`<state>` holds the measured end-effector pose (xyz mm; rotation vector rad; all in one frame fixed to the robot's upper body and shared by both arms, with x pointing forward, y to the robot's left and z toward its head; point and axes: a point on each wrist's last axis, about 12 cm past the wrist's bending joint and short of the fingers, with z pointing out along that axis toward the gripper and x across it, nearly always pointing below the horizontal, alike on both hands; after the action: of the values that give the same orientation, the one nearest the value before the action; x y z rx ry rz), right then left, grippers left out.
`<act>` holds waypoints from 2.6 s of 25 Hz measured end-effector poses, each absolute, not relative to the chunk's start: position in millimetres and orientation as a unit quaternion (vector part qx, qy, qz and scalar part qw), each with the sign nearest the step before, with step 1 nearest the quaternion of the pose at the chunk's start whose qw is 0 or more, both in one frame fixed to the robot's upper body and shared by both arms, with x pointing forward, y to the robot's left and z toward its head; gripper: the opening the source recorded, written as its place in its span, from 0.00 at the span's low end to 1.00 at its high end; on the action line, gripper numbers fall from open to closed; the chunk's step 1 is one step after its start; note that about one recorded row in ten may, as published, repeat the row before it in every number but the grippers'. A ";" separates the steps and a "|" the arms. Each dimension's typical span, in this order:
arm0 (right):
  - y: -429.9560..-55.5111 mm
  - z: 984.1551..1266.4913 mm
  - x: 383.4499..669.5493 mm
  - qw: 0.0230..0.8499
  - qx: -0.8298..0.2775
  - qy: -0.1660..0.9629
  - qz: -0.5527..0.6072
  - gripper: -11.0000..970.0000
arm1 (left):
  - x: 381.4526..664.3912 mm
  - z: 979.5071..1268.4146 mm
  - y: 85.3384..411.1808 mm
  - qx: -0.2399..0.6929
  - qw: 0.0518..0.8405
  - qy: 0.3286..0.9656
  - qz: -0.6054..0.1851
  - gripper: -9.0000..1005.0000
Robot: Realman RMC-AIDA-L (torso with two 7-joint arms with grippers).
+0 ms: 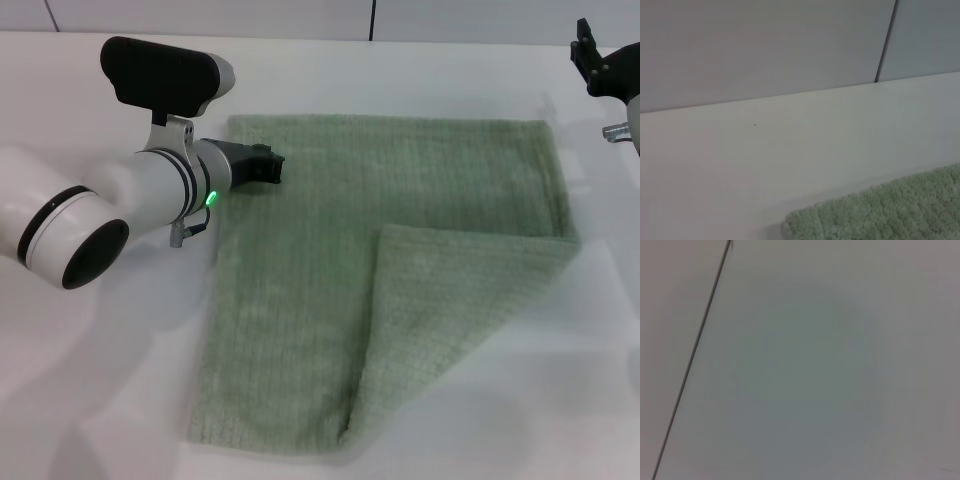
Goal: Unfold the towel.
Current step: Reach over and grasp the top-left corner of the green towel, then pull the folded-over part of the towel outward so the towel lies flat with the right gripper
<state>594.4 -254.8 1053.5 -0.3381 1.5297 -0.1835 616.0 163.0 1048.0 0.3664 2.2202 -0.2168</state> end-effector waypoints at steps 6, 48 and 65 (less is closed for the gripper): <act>-251.8 1055.4 594.6 0.708 -0.151 0.685 -0.078 0.74 | 616.4 1048.6 163.2 0.147 0.427 0.888 -0.087 0.01; -139.4 1160.8 614.2 0.352 -0.326 0.863 0.156 0.74 | 619.5 1051.9 165.6 0.144 0.430 0.887 -0.084 0.01; -120.2 1151.9 605.3 0.243 -0.407 0.867 0.151 0.74 | 618.3 1051.7 162.5 0.148 0.429 0.887 -0.086 0.01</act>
<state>605.3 -120.2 1151.9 -1.1136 2.3707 0.4125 618.3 162.5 1051.7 0.3689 2.2150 -0.2155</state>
